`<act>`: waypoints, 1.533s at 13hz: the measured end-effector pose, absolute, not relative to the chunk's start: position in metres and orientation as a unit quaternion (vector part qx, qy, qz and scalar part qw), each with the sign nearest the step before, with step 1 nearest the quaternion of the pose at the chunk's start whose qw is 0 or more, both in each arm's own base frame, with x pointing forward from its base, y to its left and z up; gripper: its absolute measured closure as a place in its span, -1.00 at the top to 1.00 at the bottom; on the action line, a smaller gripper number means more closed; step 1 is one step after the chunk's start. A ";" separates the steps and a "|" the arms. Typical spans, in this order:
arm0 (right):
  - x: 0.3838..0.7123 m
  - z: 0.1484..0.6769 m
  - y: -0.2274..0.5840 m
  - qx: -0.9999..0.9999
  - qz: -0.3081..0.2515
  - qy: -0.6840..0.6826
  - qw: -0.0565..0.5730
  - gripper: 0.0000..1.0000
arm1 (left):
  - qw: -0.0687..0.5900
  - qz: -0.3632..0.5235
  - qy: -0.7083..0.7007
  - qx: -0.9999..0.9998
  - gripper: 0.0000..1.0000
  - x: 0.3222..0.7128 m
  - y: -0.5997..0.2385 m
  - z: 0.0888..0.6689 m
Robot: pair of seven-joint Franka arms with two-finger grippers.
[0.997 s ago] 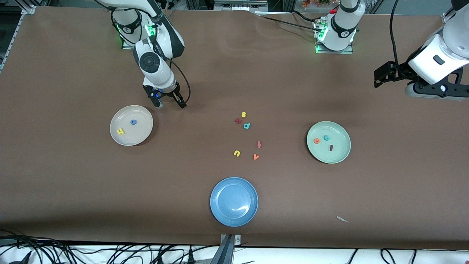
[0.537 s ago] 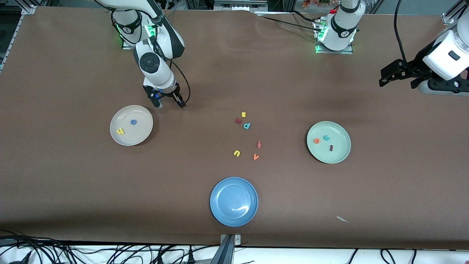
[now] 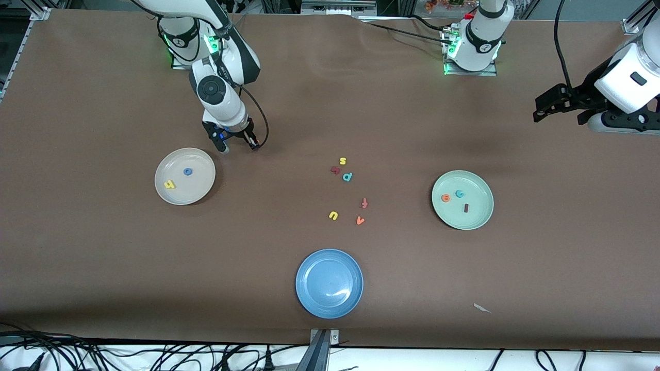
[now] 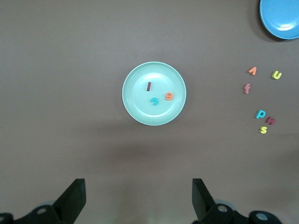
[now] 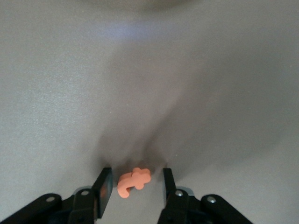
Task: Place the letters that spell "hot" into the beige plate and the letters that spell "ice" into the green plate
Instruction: 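Carry the orange letter onto the beige plate and open the right gripper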
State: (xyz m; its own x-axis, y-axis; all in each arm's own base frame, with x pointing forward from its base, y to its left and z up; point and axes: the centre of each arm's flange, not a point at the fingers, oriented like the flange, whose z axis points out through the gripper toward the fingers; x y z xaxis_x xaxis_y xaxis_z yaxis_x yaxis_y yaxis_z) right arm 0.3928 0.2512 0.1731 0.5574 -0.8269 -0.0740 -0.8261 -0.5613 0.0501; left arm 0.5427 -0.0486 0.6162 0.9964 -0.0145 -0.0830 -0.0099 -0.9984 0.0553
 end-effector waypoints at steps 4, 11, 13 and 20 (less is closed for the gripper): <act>0.392 0.174 0.254 0.884 -0.044 -0.465 0.003 -0.07 | 0.027 -0.041 -0.006 0.999 1.00 0.543 -0.049 0.617; 0.390 0.175 0.258 0.892 -0.043 -0.449 -0.001 -0.69 | 0.027 -0.040 -0.006 0.999 1.00 0.543 -0.049 0.617; 0.390 0.175 0.259 0.893 -0.043 -0.447 -0.001 -0.82 | 0.027 -0.040 -0.006 0.999 1.00 0.543 -0.049 0.617; 0.394 0.186 0.264 0.899 -0.059 -0.435 0.013 -0.83 | 0.027 -0.041 -0.010 0.999 1.00 0.542 -0.053 0.616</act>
